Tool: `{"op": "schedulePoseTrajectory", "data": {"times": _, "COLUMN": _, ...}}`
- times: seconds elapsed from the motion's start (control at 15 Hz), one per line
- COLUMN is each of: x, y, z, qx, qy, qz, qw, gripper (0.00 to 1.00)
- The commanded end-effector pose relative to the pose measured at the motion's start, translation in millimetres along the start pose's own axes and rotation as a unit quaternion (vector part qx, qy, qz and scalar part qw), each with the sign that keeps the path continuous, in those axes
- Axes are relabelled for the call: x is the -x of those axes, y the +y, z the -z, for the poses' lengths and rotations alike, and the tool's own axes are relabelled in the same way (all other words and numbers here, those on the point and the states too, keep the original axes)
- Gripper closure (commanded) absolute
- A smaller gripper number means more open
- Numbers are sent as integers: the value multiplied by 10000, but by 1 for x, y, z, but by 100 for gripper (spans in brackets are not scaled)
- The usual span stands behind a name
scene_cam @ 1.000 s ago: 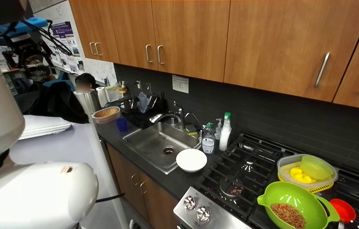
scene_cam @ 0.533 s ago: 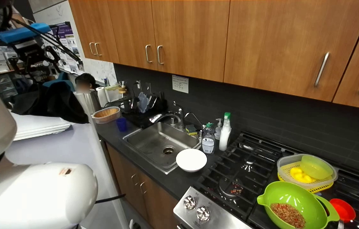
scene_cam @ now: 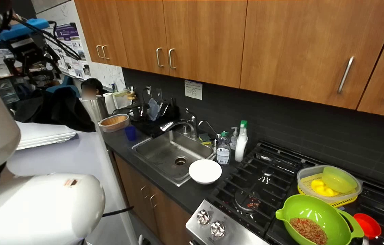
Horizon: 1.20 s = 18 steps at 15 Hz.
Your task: Put the cloth on the white stand
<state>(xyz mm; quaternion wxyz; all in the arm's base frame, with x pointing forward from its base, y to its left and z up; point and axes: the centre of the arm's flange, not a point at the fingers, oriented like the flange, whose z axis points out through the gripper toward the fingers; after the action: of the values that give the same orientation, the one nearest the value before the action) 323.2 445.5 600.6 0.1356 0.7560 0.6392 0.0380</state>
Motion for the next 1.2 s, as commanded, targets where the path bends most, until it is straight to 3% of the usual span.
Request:
{"op": "schedulePoseTrajectory", "data": {"times": 0.0, "x": -18, "y": 45, "z": 64, "qx": 336, "qy": -36, "qz": 468, "qw": 9983, "gripper": 0}}
{"op": "schedulePoseTrajectory", "data": {"times": 0.2, "x": -7, "y": 74, "z": 79, "qx": 581, "qy": -267, "qz": 337, "qw": 9974, "gripper": 0}}
{"op": "schedulePoseTrajectory", "data": {"times": 0.47, "x": 28, "y": 94, "z": 48, "qx": 467, "qy": -621, "qz": -422, "qw": 9961, "gripper": 0}}
{"op": "schedulePoseTrajectory", "data": {"times": 0.87, "x": 55, "y": 91, "z": 11, "qx": 237, "qy": -932, "qz": -1194, "qw": 9882, "gripper": 0}}
{"op": "schedulePoseTrajectory", "data": {"times": 1.13, "x": 66, "y": 69, "z": -17, "qx": 54, "qy": -1082, "qz": -1578, "qw": 9815, "gripper": 0}}
